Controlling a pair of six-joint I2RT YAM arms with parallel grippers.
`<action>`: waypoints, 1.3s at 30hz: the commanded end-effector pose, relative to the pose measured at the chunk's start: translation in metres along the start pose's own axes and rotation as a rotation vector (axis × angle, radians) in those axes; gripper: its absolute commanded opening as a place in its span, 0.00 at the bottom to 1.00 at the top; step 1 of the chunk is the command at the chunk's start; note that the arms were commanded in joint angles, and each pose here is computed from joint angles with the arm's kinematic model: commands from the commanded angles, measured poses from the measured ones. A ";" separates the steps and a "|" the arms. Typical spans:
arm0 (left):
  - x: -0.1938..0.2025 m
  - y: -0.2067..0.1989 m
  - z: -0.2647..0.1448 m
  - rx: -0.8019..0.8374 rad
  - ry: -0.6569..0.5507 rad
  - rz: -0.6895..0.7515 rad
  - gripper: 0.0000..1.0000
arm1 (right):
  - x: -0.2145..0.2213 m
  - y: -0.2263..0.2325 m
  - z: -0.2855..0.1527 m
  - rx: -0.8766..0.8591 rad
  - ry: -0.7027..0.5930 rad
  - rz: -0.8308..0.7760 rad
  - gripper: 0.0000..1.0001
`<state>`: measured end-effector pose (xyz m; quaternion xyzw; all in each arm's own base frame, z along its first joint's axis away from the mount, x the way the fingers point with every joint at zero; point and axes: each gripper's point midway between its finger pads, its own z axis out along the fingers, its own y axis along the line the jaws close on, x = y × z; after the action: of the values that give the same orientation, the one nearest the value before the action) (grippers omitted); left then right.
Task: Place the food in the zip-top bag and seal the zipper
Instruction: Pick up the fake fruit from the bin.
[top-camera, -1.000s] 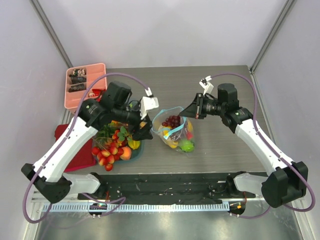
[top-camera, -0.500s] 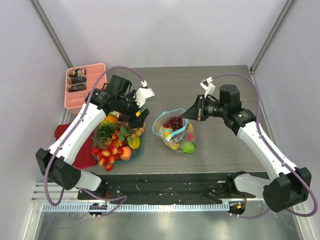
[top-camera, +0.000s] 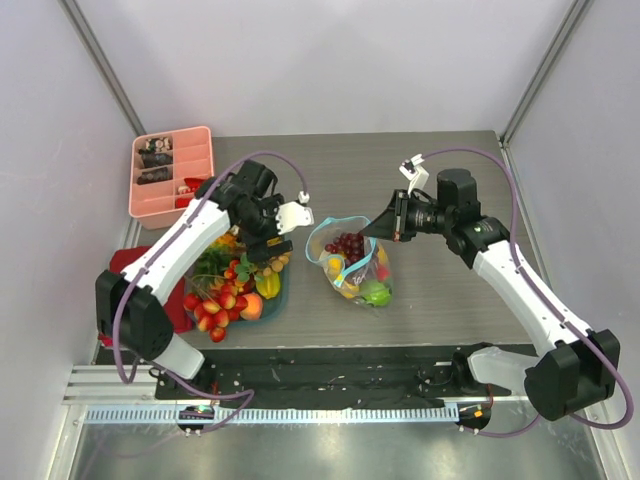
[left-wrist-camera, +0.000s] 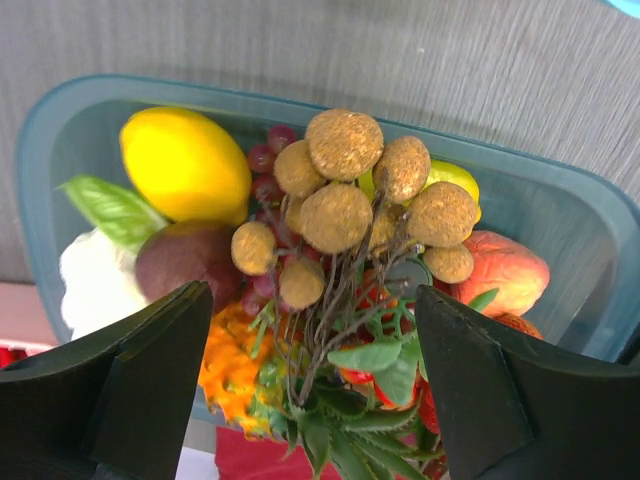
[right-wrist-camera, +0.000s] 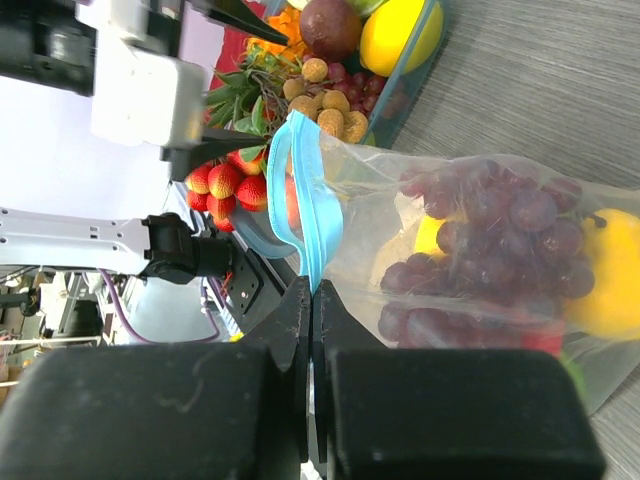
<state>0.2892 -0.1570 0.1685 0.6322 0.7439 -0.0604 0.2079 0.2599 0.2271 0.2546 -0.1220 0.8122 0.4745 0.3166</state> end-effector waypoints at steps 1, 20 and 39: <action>0.002 0.004 0.016 0.026 0.041 0.115 0.84 | -0.014 0.009 0.002 -0.034 -0.034 -0.037 0.01; -0.004 -0.043 -0.024 0.118 0.015 0.154 0.06 | -0.014 0.006 0.004 -0.026 -0.029 -0.028 0.01; -0.111 0.008 -0.144 -0.084 -0.490 -0.280 0.00 | -0.016 0.003 0.008 -0.019 -0.033 -0.016 0.01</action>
<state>0.2721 -0.1748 0.2805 0.5799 0.7468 -0.1038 0.3087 0.2666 0.2298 0.2484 -0.1135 0.8156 0.4761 0.3086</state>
